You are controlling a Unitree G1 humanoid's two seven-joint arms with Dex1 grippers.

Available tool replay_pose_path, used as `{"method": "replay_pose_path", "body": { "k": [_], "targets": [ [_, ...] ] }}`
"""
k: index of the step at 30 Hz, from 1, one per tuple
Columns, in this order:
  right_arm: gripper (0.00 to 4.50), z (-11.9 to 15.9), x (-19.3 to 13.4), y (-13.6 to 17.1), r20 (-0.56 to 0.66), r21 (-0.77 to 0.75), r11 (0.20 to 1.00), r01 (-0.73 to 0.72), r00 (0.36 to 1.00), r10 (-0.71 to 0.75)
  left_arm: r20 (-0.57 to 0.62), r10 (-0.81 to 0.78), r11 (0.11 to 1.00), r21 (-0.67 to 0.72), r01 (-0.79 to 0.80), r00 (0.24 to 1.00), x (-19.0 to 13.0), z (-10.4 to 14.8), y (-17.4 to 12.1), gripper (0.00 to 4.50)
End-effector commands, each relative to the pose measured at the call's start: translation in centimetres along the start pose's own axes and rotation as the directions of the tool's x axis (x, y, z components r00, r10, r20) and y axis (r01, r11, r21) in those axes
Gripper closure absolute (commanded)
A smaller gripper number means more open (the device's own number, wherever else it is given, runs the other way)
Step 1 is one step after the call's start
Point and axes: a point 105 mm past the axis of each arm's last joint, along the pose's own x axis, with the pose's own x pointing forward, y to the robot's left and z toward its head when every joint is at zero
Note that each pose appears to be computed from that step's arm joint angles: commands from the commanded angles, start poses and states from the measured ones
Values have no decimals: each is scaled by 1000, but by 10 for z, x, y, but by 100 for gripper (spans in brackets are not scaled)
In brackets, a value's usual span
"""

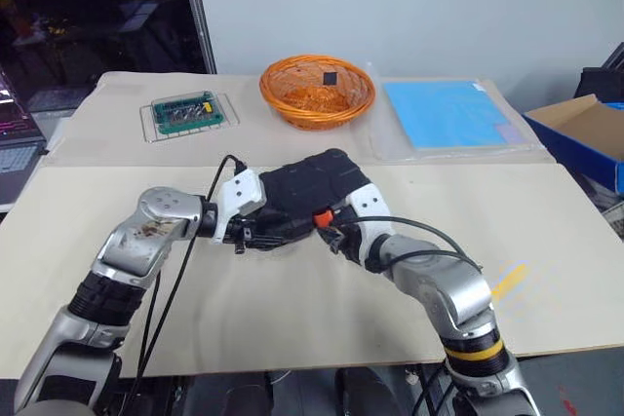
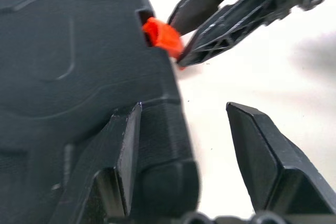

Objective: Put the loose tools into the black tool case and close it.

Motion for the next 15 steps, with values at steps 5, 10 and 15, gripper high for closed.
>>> {"method": "replay_pose_path", "body": {
  "k": [5, 10, 15],
  "targets": [
    [144, 15, -28, 0, 66, -5, 999, -39, 997, 39, -24, 12, 1000, -18, -13, 1000, 3, -9, -1, 177],
    [216, 8, -40, 4, 40, 51, 995, -82, 996, 80, -32, 44, 999, -29, -45, 999, 2, -11, 4, 177],
    [398, 10, -29, 4, 50, 115, 988, -100, 994, 95, -57, 76, 997, -23, -77, 996, 2, -16, 10, 177]
  ]
}}
